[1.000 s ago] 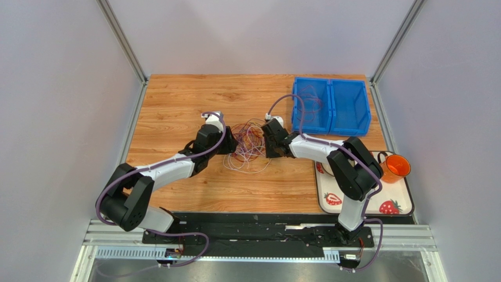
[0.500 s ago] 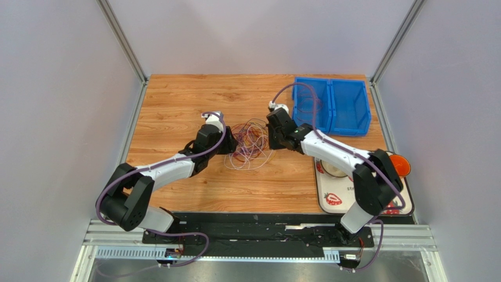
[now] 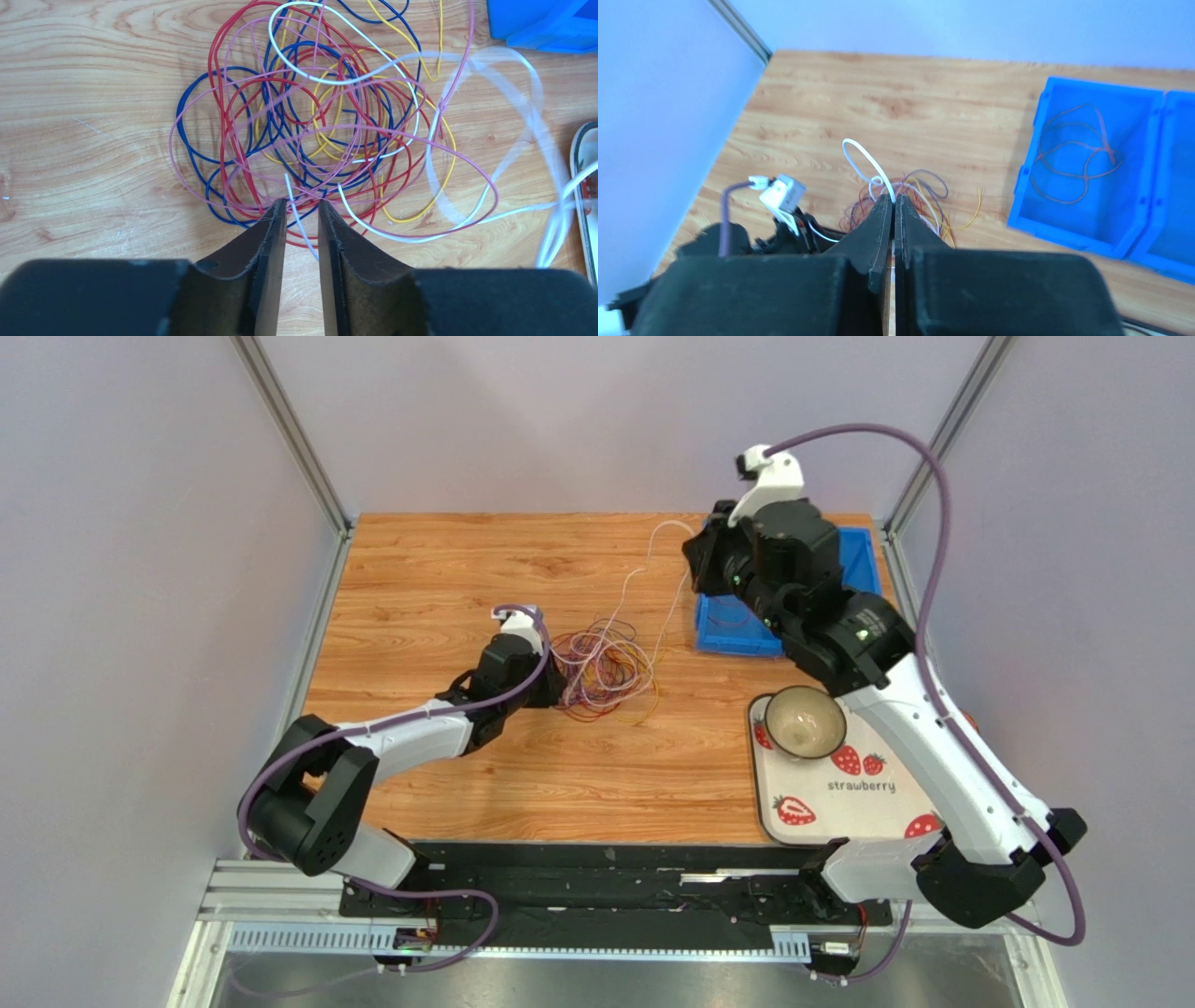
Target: Untangle the cables
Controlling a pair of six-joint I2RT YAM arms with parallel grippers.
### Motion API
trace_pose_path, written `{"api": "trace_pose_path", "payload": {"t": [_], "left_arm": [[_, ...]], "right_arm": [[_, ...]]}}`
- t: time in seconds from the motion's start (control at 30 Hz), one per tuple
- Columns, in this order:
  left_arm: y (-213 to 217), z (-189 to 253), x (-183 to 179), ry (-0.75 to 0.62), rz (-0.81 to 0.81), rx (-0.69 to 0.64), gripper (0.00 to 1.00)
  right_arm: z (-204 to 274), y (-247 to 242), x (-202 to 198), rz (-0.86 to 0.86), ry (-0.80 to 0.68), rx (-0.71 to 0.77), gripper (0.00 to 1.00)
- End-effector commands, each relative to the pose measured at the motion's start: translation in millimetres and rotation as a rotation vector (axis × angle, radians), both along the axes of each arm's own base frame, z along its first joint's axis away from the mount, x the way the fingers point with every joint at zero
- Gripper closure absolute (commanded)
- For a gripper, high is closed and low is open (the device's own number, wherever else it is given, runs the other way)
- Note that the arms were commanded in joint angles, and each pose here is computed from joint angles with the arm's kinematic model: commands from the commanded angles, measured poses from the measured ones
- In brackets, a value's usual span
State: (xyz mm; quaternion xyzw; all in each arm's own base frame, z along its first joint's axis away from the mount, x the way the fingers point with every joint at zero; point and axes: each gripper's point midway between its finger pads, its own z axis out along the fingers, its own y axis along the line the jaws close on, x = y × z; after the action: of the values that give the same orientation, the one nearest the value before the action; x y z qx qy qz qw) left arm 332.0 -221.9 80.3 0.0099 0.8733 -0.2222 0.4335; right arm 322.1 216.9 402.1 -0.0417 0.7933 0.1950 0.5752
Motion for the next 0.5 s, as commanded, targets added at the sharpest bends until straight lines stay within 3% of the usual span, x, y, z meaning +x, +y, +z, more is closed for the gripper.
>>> {"api": "trace_pose_path", "payload": {"t": [0.0,0.3,0.47], "left_arm": [[-8,16,11,-0.043,0.003,-0.007,0.72],[-9,14,11,-0.039,0.005,0.009,0.80],[-8,14,11,-0.037,0.018,0.017,0.82]], "right_arm": [[75,-33,-9,-0.081,-0.155,0.013,1.00],[218,-88,-29,-0.252,-0.473,0.161,1.00],[267,-112,-34,-0.348,-0.622,0.171,1.00]]}}
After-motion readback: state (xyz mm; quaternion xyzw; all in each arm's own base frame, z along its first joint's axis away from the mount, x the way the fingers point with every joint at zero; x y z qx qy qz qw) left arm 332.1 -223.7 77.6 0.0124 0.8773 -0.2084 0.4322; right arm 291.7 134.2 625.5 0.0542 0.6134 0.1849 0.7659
